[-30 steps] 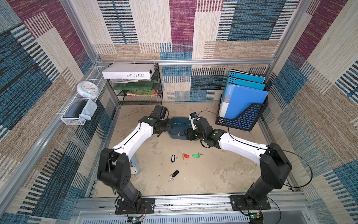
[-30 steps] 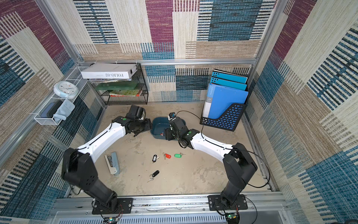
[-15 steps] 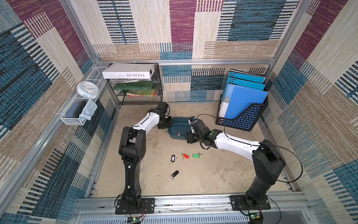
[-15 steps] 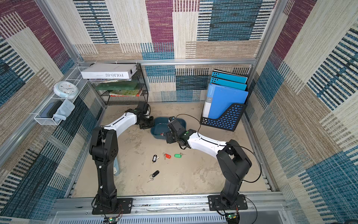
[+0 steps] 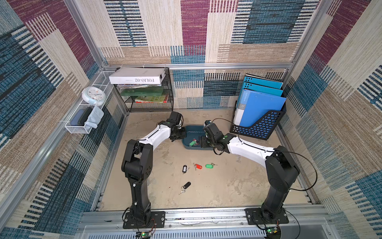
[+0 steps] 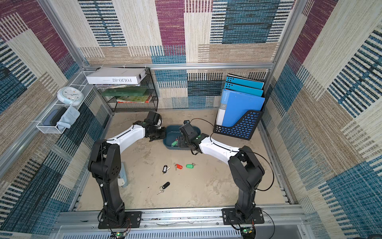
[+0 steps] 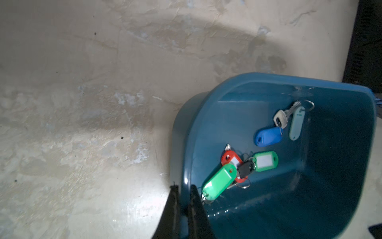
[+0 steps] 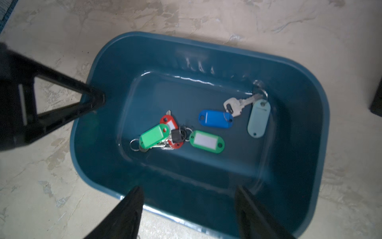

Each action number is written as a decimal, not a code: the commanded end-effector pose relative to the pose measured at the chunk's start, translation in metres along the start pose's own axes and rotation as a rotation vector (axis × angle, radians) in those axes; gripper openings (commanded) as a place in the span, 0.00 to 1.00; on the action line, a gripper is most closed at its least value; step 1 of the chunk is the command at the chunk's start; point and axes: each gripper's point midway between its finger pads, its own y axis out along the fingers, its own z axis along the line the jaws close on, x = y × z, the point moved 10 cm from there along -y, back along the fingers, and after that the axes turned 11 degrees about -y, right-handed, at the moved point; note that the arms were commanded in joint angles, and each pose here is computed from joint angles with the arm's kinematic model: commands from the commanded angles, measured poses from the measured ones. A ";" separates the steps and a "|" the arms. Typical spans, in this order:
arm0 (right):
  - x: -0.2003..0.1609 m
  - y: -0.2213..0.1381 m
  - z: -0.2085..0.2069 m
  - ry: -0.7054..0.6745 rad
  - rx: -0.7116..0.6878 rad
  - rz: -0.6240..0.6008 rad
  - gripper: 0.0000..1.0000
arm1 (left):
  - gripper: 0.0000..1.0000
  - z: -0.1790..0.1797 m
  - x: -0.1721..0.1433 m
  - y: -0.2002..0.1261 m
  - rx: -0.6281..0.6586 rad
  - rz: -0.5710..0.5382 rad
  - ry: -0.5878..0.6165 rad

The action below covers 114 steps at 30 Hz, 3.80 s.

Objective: Take the keys out of the storage box
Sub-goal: Pick up the storage box at the center of the board, then pick up the key from the storage box, then place the key at the center of the board.

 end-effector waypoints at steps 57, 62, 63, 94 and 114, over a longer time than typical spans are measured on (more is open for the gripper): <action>-0.010 0.072 0.001 -0.088 -0.053 0.098 0.00 | 0.00 -0.008 -0.058 -0.012 -0.001 -0.558 0.215; -0.006 0.061 0.001 -0.096 -0.040 0.070 0.00 | 0.00 -0.009 -0.056 -0.011 0.019 -0.548 0.207; -0.005 0.058 0.000 -0.098 -0.037 0.064 0.00 | 0.00 -0.009 -0.056 -0.010 0.023 -0.543 0.207; -0.099 -0.123 0.031 -0.371 0.769 -0.270 0.00 | 0.00 -0.010 -0.049 0.002 0.088 -0.497 0.132; -0.174 -0.041 0.043 -0.335 0.749 0.076 0.00 | 0.00 -0.009 -0.050 0.001 0.081 -0.498 0.134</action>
